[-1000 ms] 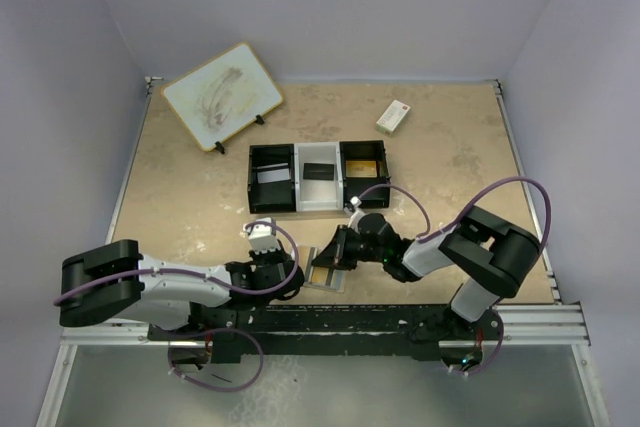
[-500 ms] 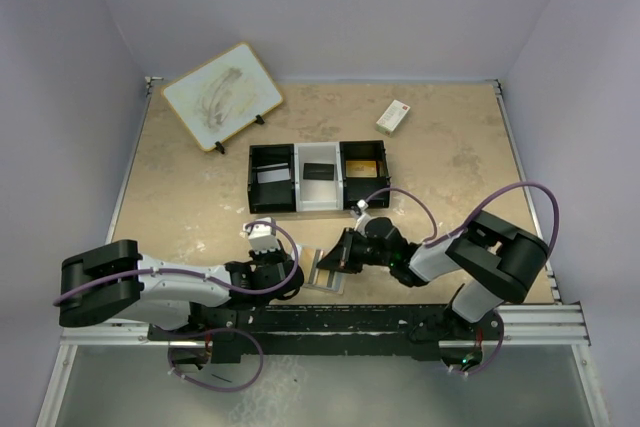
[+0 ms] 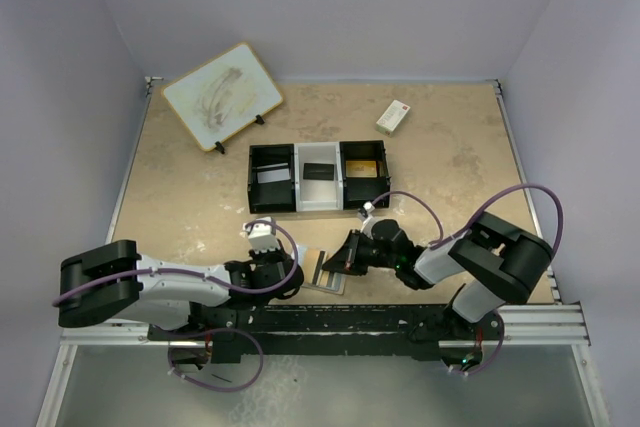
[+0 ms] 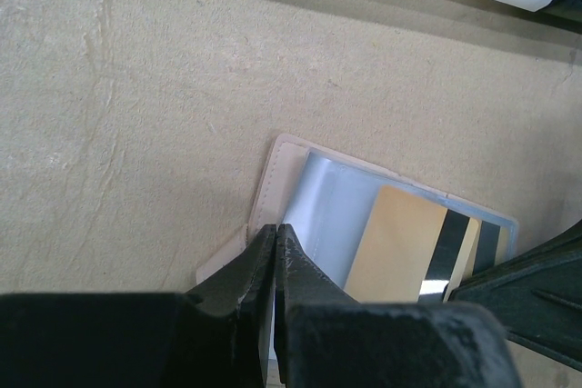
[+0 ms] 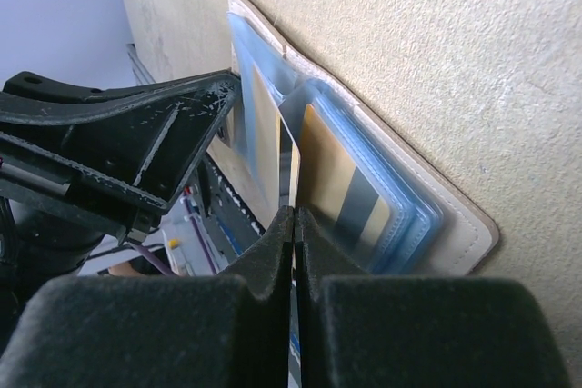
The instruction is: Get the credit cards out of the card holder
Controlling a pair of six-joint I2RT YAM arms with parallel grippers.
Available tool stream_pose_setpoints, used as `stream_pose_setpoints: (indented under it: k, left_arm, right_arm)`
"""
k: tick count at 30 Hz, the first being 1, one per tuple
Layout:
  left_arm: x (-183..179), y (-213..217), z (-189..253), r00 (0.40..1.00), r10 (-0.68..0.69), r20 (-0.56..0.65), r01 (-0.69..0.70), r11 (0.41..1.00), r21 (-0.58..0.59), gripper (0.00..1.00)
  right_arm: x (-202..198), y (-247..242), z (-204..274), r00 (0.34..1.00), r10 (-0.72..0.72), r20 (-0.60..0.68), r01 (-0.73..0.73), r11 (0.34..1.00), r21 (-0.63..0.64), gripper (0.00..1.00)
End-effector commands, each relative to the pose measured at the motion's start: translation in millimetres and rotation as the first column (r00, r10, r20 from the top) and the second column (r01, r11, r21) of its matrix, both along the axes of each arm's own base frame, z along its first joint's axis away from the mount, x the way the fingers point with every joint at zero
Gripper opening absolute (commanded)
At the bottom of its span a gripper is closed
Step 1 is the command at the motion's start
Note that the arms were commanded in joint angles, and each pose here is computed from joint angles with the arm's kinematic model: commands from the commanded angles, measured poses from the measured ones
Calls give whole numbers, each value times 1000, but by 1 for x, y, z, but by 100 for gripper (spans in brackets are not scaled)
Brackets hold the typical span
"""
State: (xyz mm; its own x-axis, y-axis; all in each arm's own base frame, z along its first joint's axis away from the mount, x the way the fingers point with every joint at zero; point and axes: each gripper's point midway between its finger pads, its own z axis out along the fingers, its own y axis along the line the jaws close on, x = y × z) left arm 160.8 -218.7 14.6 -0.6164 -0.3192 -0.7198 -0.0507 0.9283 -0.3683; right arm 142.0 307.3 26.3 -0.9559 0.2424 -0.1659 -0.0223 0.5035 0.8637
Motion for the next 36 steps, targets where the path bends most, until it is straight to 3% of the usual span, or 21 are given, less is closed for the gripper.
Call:
stream_pose_setpoints:
  k: [1,4,12,17,22,24,29,36]
  left_arm:
    - [-27,27,-33,986,-62,-152,85,985,149,0]
    - [-25,22,-24,988,-67,-139,86,987,134,3]
    - [-4,-3,50,995,-100,1,100,992,71,34]
    - [-4,-33,73,980,-195,45,197,980,-31,39]
    - [-15,-61,63,953,-302,21,303,949,-87,38]
    - [-18,-63,53,948,-318,-6,317,946,-68,32]
    - [-18,-38,15,970,-231,-76,234,972,30,18]
    - [-27,-12,-17,975,-168,-144,177,982,59,5]
  right_arm:
    - [-1,3,7,1000,8,3,-8,999,41,0]
    - [1,-2,6,1000,-17,4,17,999,32,0]
    - [2,2,2,1000,-2,4,2,1000,15,0]
    - [5,1,2,1000,-13,10,13,1000,9,0]
    - [6,1,2,1000,-15,14,15,1000,5,0]
    - [6,0,3,1000,-18,16,18,1000,4,0]
    - [8,-1,8,999,-28,30,28,1000,7,0]
    - [10,5,16,999,-9,51,7,1000,29,3]
